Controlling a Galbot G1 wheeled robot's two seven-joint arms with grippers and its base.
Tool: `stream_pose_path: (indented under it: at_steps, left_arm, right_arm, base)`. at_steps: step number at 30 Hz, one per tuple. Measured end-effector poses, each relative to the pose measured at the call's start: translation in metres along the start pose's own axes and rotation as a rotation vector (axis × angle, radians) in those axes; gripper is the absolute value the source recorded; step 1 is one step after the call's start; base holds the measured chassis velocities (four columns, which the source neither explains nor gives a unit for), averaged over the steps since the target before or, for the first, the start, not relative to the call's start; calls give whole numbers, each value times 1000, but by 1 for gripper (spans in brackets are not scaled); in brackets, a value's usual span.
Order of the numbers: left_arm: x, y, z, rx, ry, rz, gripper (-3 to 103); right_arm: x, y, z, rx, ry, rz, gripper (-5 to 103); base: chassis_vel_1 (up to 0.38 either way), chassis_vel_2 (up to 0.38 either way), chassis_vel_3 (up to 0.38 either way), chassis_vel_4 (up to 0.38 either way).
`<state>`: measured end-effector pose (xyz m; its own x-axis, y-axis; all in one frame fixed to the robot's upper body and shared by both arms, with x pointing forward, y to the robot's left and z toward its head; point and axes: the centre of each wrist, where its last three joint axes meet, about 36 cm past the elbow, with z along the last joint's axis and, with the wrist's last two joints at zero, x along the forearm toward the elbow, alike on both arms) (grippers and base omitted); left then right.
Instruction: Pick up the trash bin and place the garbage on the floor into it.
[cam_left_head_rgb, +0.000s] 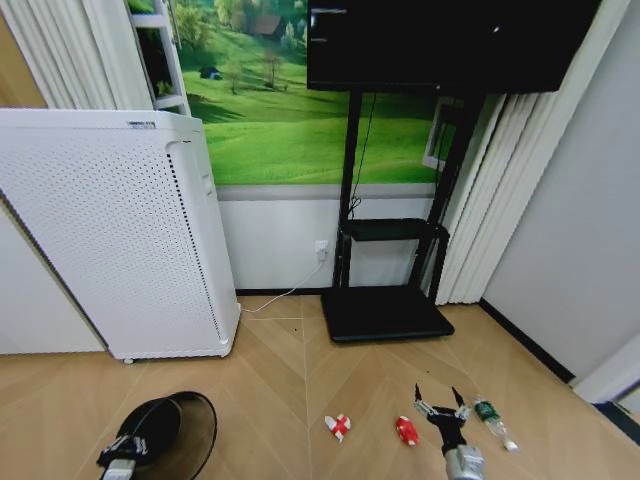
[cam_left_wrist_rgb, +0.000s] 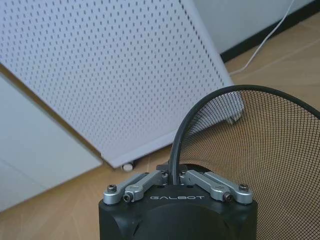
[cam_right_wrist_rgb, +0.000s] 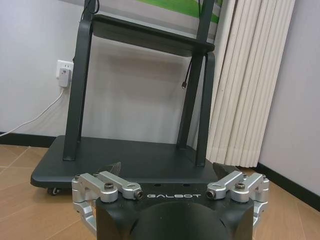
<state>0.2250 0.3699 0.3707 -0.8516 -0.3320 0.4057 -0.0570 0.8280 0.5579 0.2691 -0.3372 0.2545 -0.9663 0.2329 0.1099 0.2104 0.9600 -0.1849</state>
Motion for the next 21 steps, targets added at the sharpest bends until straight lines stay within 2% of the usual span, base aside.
stream_pose_path:
  at_steps: [2, 3, 6, 7, 9, 10, 12, 13, 15, 16, 17, 18, 19, 21]
  left_arm:
    - [-7, 6, -12, 0, -85, 7, 3]
    - [-7, 6, -12, 0, -85, 7, 3]
    - [-17, 18, -33, -4, -220, 22, 3]
    - [-17, 18, -33, -4, -220, 22, 3]
    - [-19, 24, -47, -1, -277, 27, 3]
    - [-19, 24, -47, -1, -277, 27, 3]
    - [-20, 30, -64, 9, -356, 35, 3]
    - [-20, 30, -64, 9, -356, 35, 3]
    - [-18, 35, -81, 10, -465, 58, 3]
    - [-18, 35, -81, 10, -465, 58, 3]
    - [-17, 36, -86, 8, -494, 62, 3]
    - [-16, 39, -94, 1, -553, 69, 3]
    - [-16, 39, -94, 1, -553, 69, 3]
    - [-14, 44, -107, -14, -637, 69, 3]
  right_arm:
    - [0, 0, 1, 0, 4, 2, 100]
    - [0, 0, 1, 0, 4, 2, 100]
    - [2, -1, 3, -5, 20, 4, 100]
    - [2, -1, 3, -5, 20, 4, 100]
    - [4, -1, 4, -25, 42, 3, 100]
    - [4, -1, 4, -25, 42, 3, 100]
    - [9, 0, 6, -55, 77, -14, 100]
    - [9, 0, 6, -55, 77, -14, 100]
    - [14, -1, 7, -94, 127, -32, 100]
    - [14, -1, 7, -94, 127, -32, 100]
    - [16, -1, 7, -109, 142, -37, 100]
    - [18, -1, 7, -135, 165, -45, 100]
    - [18, -1, 7, -135, 165, -45, 100]
    - [22, -3, 5, -153, 182, -61, 100]
  base:
    - [0, 0, 0, 0]
    - [0, 0, 0, 0]
    - [0, 0, 0, 0]
    - [0, 0, 0, 0]
    - [0, 0, 0, 0]
    - [0, 0, 0, 0]
    - [0, 0, 0, 0]
    - [0, 0, 0, 0]
    - [0, 0, 0, 0]
    - [0, 0, 0, 0]
    - [0, 0, 0, 0]
    - [0, 0, 0, 0]
    - [0, 0, 0, 0]
    - [0, 0, 0, 0]
